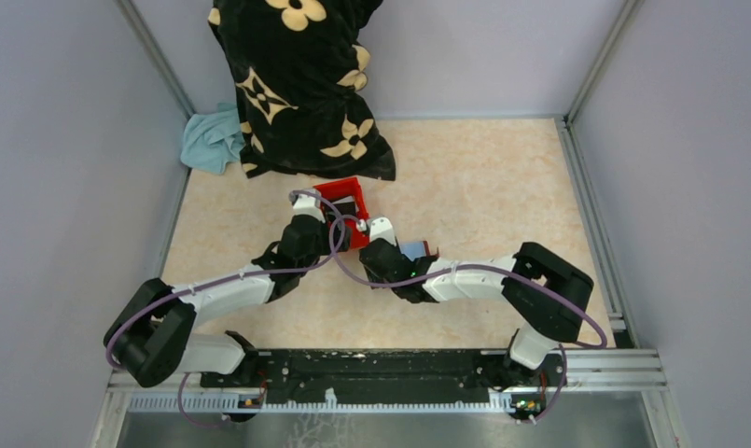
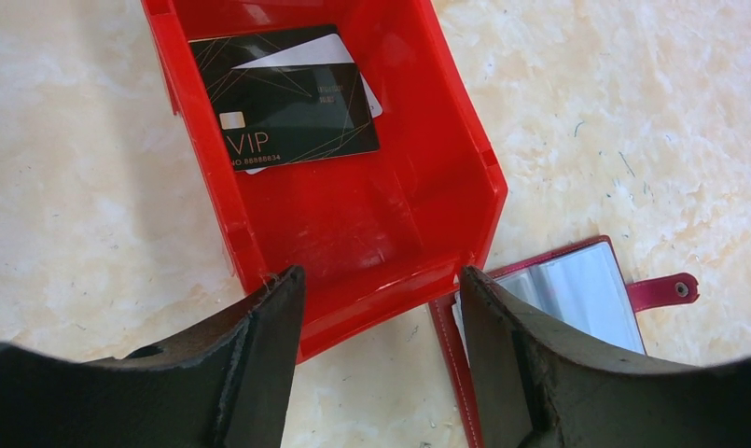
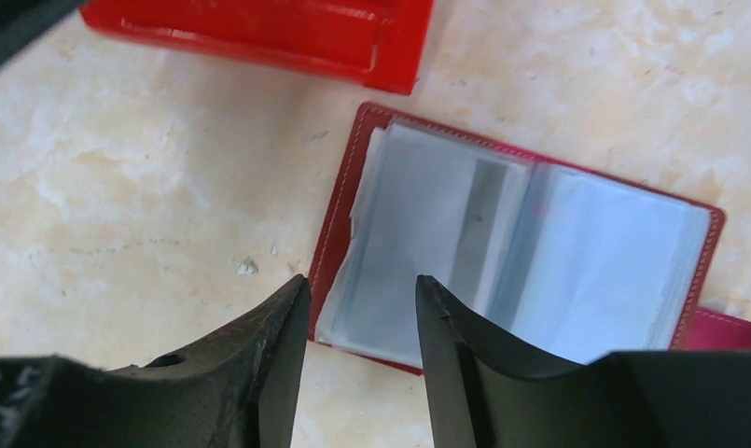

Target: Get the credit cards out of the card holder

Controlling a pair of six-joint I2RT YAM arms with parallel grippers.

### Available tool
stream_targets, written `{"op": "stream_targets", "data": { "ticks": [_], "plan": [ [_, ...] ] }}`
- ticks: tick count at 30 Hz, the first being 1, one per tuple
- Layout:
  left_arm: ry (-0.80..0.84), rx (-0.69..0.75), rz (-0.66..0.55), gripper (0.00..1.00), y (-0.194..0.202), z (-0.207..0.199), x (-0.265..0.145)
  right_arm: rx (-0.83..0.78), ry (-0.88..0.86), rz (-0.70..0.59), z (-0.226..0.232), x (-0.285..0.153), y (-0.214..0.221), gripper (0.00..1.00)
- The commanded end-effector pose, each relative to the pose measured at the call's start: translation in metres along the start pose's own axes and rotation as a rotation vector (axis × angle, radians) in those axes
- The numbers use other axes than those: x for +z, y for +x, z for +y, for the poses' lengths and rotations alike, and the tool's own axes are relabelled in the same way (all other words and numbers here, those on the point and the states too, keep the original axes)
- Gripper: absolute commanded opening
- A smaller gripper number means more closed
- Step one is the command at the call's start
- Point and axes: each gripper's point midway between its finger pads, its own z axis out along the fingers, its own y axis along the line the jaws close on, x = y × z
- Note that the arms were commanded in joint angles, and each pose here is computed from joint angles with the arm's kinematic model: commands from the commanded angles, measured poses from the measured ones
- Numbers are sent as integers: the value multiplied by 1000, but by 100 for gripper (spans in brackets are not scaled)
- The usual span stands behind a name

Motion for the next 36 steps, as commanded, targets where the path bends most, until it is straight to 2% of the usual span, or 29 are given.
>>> {"op": "stream_targets", "data": {
  "ticks": [1, 5, 14, 24, 27, 29, 36],
  "plan": [
    [27, 0, -22, 68, -12, -10, 3, -4, -26, 1, 9, -6, 9, 47],
    [28, 2, -19, 68, -12, -10, 3, -5, 1, 25, 2, -6, 23, 47],
    [28, 3, -11, 68, -10, -10, 5, 4, 3, 2, 1, -11, 16, 43],
    [24, 5, -11, 68, -10, -9, 5, -73, 52, 41, -5, -5, 27, 41],
    [24, 5, -11, 67, -10, -9, 6, -68, 66, 51, -6, -4, 29, 34],
    [23, 5, -12, 67, -10, -9, 6, -53, 73, 51, -7, -5, 29, 22],
    [22, 5, -8, 67, -9, -9, 6, -32, 74, 34, -7, -7, 25, 0]
  ]
}}
